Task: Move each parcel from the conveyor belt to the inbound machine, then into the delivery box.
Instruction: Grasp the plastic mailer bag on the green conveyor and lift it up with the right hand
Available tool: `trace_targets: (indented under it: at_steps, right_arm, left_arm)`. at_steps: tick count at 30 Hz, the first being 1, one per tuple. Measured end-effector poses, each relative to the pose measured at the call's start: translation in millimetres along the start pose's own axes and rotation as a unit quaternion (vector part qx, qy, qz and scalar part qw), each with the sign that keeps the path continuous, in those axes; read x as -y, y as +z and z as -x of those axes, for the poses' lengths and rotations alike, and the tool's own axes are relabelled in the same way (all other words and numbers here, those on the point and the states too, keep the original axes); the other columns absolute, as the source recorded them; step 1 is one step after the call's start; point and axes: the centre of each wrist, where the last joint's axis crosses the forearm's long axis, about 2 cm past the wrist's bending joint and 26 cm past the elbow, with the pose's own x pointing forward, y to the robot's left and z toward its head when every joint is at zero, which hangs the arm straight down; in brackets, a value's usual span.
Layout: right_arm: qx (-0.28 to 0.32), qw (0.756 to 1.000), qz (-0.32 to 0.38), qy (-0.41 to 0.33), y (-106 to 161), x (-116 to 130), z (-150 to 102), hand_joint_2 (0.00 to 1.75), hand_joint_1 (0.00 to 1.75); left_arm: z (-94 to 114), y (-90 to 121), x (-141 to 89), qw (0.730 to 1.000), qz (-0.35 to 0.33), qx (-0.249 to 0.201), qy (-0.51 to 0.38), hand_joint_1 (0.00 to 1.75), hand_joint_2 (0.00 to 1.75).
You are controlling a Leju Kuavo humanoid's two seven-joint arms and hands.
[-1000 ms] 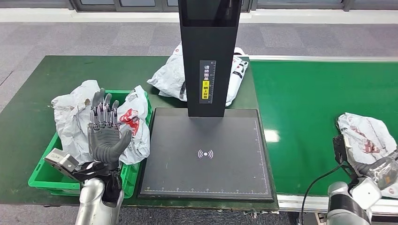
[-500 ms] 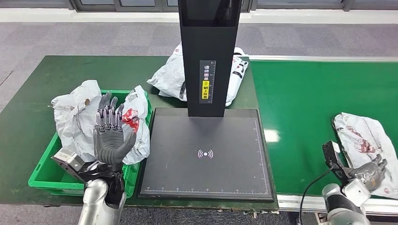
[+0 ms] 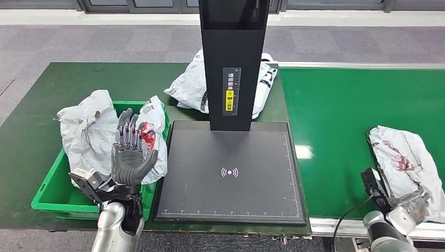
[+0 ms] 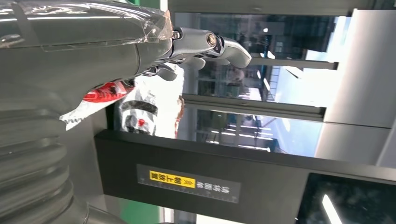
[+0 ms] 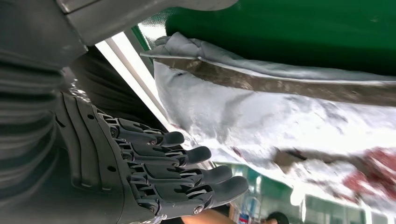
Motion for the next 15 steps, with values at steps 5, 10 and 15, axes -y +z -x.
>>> trace_targets:
  at_steps: [5, 10, 15]
  right_arm:
    - [-0.018, 1.000, -0.018, 0.010, 0.3, -1.9, 1.0, 1.75, 0.00]
    - [-0.018, 1.000, -0.018, 0.011, -0.1, -1.9, 1.8, 1.75, 0.00]
    - [-0.018, 1.000, -0.019, 0.014, -0.2, -2.2, 2.3, 1.75, 0.00]
  left_arm:
    - [3.4, 2.8, -0.7, 1.000, -0.006, -0.011, 0.001, 0.00, 1.75]
    - [5.6, 4.7, -0.9, 1.000, -0.008, -0.016, 0.002, 0.00, 1.75]
    - [6.9, 5.8, -1.0, 1.000, -0.008, -0.020, 0.002, 0.00, 1.75]
